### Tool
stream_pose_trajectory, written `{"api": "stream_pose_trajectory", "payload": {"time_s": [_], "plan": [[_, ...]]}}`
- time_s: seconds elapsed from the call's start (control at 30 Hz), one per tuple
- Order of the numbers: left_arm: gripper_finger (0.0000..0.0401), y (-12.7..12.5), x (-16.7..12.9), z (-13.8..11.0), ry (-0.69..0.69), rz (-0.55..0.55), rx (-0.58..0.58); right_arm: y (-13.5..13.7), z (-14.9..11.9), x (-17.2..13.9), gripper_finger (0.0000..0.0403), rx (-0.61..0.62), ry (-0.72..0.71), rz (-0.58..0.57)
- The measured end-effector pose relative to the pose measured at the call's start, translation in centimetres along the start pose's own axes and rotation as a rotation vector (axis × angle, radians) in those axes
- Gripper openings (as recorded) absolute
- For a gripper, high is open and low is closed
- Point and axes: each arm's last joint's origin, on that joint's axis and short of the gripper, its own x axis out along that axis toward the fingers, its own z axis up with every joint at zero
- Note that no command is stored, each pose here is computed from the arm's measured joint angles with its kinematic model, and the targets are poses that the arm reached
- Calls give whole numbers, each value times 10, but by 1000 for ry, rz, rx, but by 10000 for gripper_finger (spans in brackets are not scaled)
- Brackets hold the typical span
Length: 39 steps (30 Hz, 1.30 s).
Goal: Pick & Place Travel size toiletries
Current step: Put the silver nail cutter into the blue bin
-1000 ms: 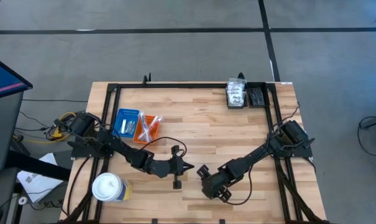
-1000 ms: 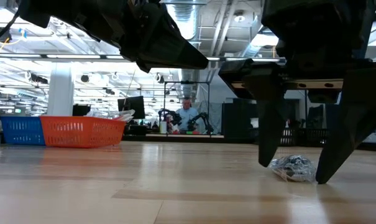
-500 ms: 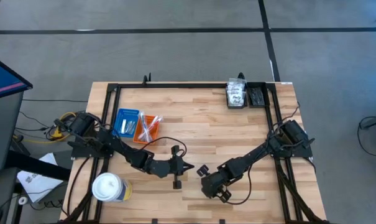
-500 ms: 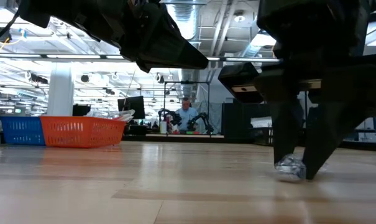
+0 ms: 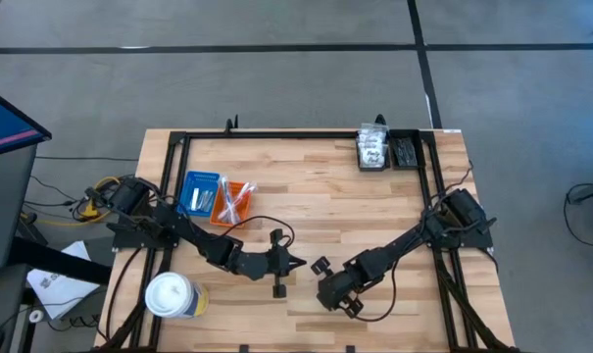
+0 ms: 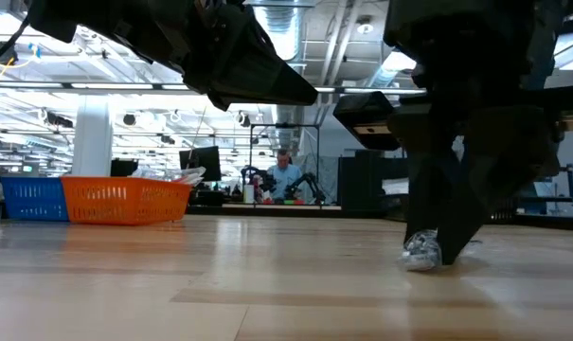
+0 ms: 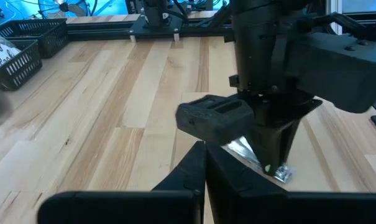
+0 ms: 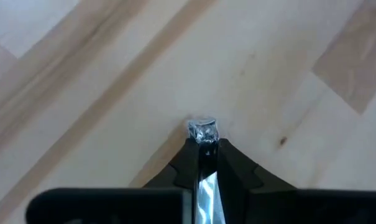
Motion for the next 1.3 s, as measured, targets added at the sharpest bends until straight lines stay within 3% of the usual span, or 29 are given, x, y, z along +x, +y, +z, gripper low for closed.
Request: {"api": "stream_pose_trajectory", "payload": {"time_s": [0.17,0.4,0.83,1.17,1.3], "plan": [[0,0,0,0,0,0,0,-6,-3,-12,20,57,32,-10],[0,0,-1,1,-1,-2,0,-18,-5,-53,5,104,61,-138],[0,-2,-3,2,-8,-8,-2,-34,9,-154,0,187,-236,-428],[0,-2,-3,2,-9,-4,-1,-38,19,-173,0,206,-380,-504],[0,-8,-9,6,-70,106,46,-39,22,-175,0,194,-420,-518]]}}
